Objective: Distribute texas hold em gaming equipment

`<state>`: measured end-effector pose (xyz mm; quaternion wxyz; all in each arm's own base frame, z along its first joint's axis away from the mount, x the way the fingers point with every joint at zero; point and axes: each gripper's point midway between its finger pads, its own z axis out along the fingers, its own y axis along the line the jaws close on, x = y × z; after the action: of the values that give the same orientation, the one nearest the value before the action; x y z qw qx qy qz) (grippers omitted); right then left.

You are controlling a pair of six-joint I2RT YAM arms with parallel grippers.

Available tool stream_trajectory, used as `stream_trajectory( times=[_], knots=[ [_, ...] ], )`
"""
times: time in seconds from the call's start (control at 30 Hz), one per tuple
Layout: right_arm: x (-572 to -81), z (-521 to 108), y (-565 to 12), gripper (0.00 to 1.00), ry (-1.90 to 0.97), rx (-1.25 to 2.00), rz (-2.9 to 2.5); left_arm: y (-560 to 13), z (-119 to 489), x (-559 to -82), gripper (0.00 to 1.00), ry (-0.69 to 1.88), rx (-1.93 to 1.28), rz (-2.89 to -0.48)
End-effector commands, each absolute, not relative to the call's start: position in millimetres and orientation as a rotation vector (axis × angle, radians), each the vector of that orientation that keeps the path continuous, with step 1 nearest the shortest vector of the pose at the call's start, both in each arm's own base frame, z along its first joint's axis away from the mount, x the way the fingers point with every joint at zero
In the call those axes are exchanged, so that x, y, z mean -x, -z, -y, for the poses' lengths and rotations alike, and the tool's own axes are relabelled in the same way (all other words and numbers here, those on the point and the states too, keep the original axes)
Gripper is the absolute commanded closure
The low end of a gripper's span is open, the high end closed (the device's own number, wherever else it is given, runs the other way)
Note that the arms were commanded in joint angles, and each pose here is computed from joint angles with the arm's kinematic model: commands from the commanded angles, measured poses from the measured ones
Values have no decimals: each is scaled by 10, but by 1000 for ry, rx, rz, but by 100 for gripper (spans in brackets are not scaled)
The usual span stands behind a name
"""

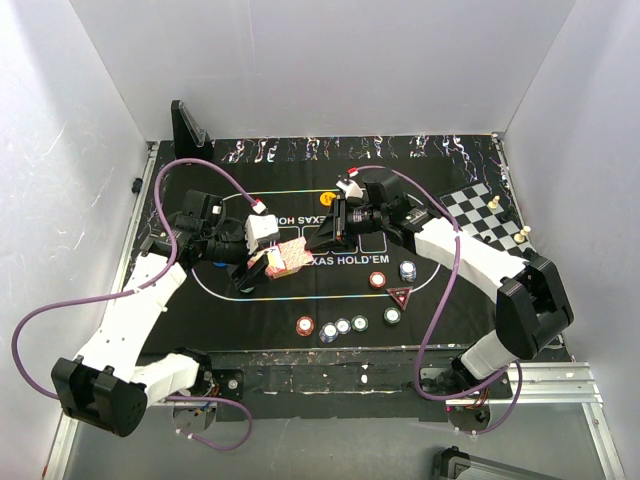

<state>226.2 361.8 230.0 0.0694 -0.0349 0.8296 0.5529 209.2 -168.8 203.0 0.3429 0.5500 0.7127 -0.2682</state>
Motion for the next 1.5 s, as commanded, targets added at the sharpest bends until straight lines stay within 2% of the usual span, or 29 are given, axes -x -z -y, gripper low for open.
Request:
stream_trajectory(
  times=[0.0, 0.07, 0.17, 0.23, 0.3, 0.4, 0.63, 0.83, 0.93, 1.47],
  knots=[
    [-2243, -3564, -2455, 78, -1678, 140, -2450, -2185, 1777, -2054, 100, 730, -1410, -1762],
    [-2240, -3560, -2421, 73, -1664, 146, -2470, -2190, 1778, -2060, 100, 732, -1406, -1763],
    [-2238, -3554, -2340, 47, -1644, 136, -2509, -2212, 1786, -2058, 100, 733, -1408, -1755],
    [-2224, -3575, -2353, 37, -1665, 145, -2499, -2216, 1782, -2062, 100, 731, -1409, -1755],
    [-2215, -3613, -2398, 32, -1678, 161, -2479, -2220, 1790, -2059, 100, 734, -1412, -1749],
    [-2186, -3706, -2419, 30, -1684, 196, -2483, -2236, 1804, -2062, 100, 745, -1405, -1748],
    [-2133, -3872, -2331, 33, -1710, 218, -2525, -2333, 1837, -2088, 100, 759, -1379, -1736],
    [-2123, -3833, -2347, 52, -1712, 206, -2512, -2315, 1827, -2076, 100, 755, -1382, -1737],
    [-2136, -3799, -2359, 57, -1702, 199, -2502, -2316, 1833, -2068, 100, 760, -1384, -1737],
    [-2253, -3556, -2390, 66, -1663, 115, -2490, -2394, 1894, -2060, 100, 803, -1327, -1713]
  ],
)
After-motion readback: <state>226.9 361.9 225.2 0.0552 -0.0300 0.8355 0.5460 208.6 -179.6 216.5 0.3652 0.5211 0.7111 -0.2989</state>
